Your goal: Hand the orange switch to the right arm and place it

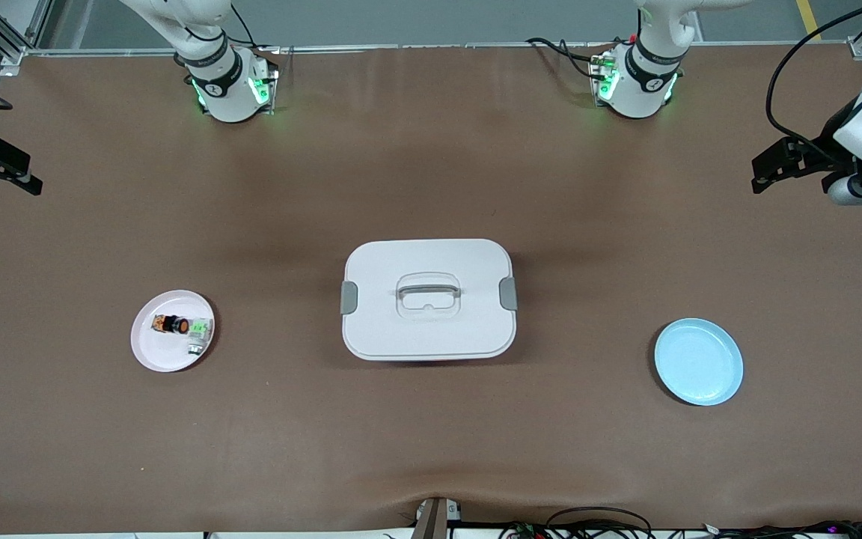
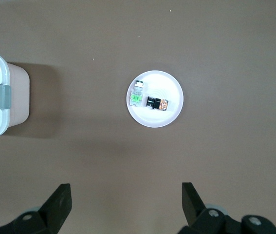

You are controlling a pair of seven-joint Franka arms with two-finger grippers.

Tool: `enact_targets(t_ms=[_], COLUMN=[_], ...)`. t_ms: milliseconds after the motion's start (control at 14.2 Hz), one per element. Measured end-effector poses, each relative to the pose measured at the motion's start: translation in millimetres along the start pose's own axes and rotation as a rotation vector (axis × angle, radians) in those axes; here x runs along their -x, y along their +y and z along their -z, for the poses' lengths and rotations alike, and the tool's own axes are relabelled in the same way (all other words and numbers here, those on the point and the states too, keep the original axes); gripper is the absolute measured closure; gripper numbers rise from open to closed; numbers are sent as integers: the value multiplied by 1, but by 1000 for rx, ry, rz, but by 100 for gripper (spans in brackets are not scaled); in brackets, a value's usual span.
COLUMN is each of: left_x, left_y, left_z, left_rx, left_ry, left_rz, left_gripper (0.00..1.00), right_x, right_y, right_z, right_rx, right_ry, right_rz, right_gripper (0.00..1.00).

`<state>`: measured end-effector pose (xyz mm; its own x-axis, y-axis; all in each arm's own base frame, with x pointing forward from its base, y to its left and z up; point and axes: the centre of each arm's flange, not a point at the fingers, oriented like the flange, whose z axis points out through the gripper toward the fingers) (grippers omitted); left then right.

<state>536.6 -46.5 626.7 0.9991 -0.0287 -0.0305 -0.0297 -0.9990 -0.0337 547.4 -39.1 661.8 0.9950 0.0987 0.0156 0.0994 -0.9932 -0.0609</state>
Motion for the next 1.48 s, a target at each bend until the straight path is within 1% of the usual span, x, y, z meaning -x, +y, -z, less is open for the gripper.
enact_targets(t_ms=[141, 635, 987, 1481], left_x=[0, 0, 0, 0], left_y=[0, -2, -2, -2], left_z=[0, 0, 0, 0], left_rx=[0, 0, 0, 0], left_ry=[0, 0, 0, 0], left_rz=[0, 3, 3, 3], left_gripper=[0, 0, 0, 0], right_x=[3, 3, 2, 4], right_y=[6, 8, 7, 15], right_z=[-1, -8, -13, -21], right_rx=[-1, -3, 35, 36], right_ry=[-17, -47, -66, -81], right_rz=[-11, -17, -10, -23], right_gripper=[0, 0, 0, 0])
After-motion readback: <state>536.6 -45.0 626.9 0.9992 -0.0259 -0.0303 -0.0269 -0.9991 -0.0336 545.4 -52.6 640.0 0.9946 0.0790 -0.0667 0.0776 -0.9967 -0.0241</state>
